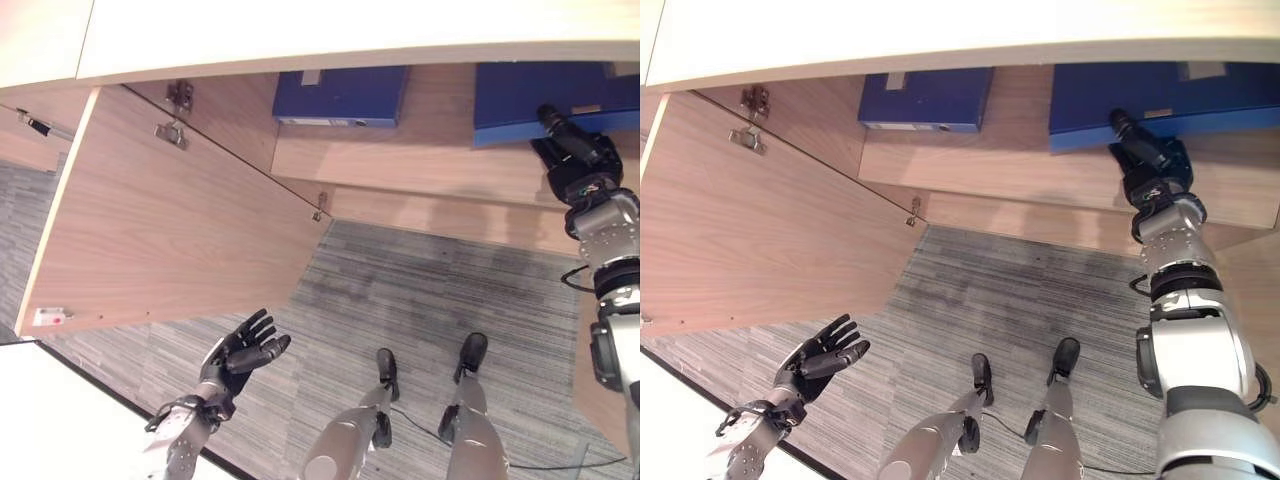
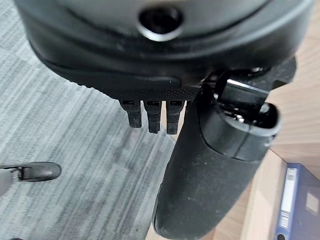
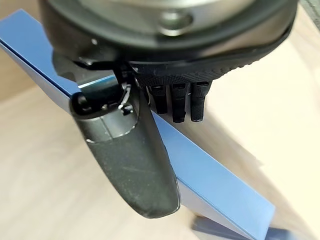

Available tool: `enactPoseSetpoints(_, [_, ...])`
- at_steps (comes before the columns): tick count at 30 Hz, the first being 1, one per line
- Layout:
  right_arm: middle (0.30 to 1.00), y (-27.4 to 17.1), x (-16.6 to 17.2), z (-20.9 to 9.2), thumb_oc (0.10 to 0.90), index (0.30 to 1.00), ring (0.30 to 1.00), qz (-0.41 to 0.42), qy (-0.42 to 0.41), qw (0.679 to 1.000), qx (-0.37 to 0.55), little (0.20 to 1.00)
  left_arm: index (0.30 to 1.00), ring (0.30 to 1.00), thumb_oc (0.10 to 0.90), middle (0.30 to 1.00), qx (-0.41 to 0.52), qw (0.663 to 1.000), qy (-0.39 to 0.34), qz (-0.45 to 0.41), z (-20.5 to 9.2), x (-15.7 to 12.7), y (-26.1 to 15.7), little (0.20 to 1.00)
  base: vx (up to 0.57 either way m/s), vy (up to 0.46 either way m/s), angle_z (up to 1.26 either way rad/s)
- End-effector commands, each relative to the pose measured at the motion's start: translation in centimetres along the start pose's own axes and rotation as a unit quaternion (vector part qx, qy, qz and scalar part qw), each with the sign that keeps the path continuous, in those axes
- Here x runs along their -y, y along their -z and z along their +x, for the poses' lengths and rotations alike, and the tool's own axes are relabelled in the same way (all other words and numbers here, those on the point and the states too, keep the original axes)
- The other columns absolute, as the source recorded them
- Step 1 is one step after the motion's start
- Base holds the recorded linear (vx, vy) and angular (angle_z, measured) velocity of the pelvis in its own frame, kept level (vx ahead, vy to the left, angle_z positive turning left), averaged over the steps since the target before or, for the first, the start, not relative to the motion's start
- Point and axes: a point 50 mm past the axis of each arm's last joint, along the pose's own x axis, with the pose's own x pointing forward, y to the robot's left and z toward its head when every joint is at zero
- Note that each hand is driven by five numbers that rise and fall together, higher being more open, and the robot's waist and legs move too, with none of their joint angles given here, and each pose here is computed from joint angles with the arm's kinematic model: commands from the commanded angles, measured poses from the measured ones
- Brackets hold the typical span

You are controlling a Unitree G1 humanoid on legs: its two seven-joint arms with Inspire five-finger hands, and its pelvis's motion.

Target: Put the empty folder in the office cabinet

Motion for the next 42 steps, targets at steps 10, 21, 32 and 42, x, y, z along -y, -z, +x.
enactPoseSetpoints(10, [0.900,0.1,-5.4,-0.3,0.800,0.900,0.900,-0.052,-0.182,0.982,0.007,0.900,0.900,0.900,0.800,0.900,-0.013,0.999,-0.004,0.040,-2.3,-2.4,-0.4,0.900,-0.01,-0.003,-0.03])
enactPoseSetpoints(21, [0.900,-0.7,-7.3,-0.4,0.800,0.900,0.900,-0.014,-0.199,0.978,0.052,0.900,0.900,0.900,0.800,0.900,-0.011,0.999,-0.021,0.039,-2.5,-2.9,-0.3,0.900,0.00,0.000,-0.01])
enactPoseSetpoints(32, [0.900,-3.3,3.4,-1.1,0.800,0.900,0.900,-0.634,-0.054,0.741,-0.217,0.900,0.900,0.900,0.800,0.900,0.023,0.991,0.018,0.130,-4.2,-3.2,-4.5,0.900,-0.02,-0.010,0.04])
enactPoseSetpoints(42, [0.900,-0.2,5.0,-1.6,0.800,0.900,0.900,-0.734,-0.078,0.601,-0.306,0.900,0.900,0.900,0.800,0.900,0.049,0.984,0.005,0.173,-3.9,-3.2,-5.7,0.900,-0.01,0.007,0.01])
